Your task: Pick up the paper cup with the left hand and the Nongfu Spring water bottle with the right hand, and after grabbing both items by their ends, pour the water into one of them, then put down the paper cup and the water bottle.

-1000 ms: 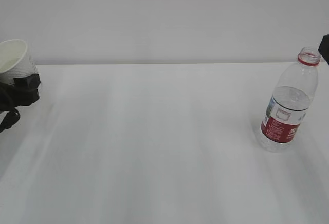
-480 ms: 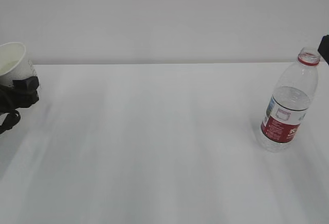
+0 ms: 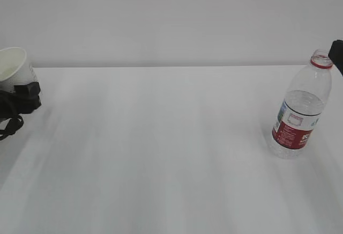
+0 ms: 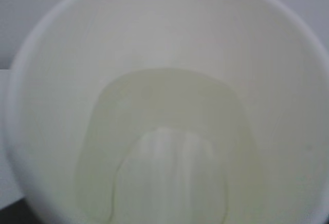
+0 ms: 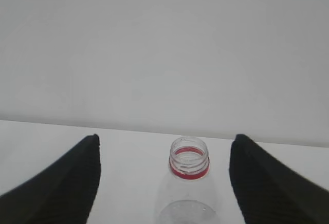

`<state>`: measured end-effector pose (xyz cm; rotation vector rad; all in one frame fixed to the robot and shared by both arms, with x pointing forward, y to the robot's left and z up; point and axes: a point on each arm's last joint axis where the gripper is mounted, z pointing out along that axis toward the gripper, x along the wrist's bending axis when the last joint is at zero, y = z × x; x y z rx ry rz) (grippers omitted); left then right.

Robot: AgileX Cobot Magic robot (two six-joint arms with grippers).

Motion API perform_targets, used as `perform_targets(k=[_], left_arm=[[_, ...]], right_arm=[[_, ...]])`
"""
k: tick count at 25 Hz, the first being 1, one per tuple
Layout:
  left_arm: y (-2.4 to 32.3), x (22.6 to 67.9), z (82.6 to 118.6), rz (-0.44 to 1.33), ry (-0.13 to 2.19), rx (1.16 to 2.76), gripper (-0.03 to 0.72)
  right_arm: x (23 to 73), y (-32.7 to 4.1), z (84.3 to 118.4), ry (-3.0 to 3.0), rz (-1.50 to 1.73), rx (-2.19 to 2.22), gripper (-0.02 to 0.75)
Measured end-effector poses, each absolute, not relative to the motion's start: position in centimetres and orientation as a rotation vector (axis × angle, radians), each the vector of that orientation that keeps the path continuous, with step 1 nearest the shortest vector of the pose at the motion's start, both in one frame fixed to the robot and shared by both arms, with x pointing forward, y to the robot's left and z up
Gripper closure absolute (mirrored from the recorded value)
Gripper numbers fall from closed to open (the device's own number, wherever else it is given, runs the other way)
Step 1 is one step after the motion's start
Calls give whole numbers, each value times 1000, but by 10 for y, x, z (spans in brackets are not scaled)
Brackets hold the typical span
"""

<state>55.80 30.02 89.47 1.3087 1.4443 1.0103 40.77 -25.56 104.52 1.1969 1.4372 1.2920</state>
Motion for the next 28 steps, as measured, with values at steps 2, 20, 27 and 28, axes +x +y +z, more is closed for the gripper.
perform_targets(k=[2,20,27,28], left_arm=[[300,562,893,1010,1445,1310,193],[300,587,869,986,1480,1341,193],[300,586,857,965,1508,1367,193],[300,586,857,965,1508,1367,193]], right_arm=[[408,-256,1045,1437,1292,1197,150],[408,-256,1046,1431,1293,1191,150],[408,-256,1046,1431,1293,1191,150],[408,-256,1046,1431,1293,1191,150]])
